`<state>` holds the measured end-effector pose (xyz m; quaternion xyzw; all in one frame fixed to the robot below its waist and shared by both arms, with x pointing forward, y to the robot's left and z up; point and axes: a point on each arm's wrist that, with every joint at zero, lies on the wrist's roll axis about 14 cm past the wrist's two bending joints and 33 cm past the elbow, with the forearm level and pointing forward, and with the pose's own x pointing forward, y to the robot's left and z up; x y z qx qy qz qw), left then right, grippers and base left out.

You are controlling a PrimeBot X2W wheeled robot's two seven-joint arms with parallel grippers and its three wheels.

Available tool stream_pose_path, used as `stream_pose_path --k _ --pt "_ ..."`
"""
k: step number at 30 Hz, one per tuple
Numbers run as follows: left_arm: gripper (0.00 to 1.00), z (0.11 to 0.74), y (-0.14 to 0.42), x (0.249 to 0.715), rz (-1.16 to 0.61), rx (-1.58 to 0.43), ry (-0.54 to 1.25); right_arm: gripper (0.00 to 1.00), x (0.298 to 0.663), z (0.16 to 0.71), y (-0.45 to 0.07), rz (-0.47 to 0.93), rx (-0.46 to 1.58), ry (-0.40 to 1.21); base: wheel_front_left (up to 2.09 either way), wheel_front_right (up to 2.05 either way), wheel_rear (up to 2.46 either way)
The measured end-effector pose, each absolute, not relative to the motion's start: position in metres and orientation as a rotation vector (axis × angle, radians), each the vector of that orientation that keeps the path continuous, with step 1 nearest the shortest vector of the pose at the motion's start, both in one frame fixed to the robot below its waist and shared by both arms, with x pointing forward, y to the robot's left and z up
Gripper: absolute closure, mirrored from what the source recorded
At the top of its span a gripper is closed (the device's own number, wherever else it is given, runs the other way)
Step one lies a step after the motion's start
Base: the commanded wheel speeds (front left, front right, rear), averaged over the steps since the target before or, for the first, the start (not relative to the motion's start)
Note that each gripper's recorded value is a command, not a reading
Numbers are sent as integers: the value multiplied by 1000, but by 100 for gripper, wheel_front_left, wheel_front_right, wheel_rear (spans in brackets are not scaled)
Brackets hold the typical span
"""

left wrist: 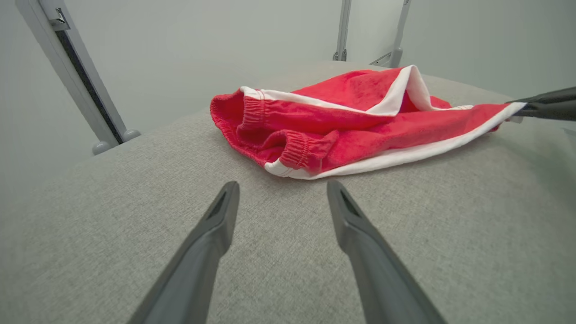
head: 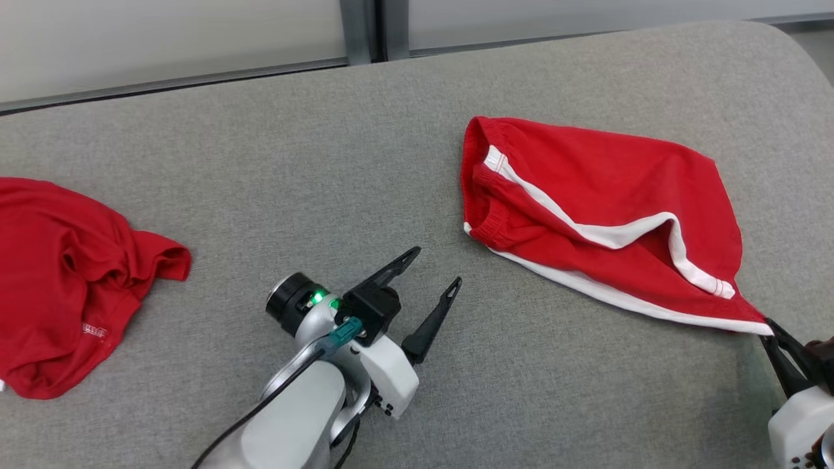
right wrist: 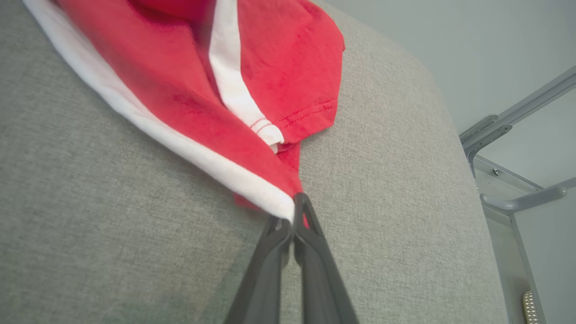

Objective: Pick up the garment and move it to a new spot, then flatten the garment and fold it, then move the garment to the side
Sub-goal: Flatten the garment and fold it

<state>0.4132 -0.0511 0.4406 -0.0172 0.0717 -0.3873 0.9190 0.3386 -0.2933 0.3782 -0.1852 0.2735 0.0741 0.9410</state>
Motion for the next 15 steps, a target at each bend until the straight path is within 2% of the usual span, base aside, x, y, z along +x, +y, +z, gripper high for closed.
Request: stream_pose_path --k 6,15 --pt "0 424 -75 427 -913 86 168 100 348 373 -296 140 -368 556 0 0 0" --pt "0 414 -103 449 -1023 166 167 100 351 364 -303 111 -357 573 0 0 0"
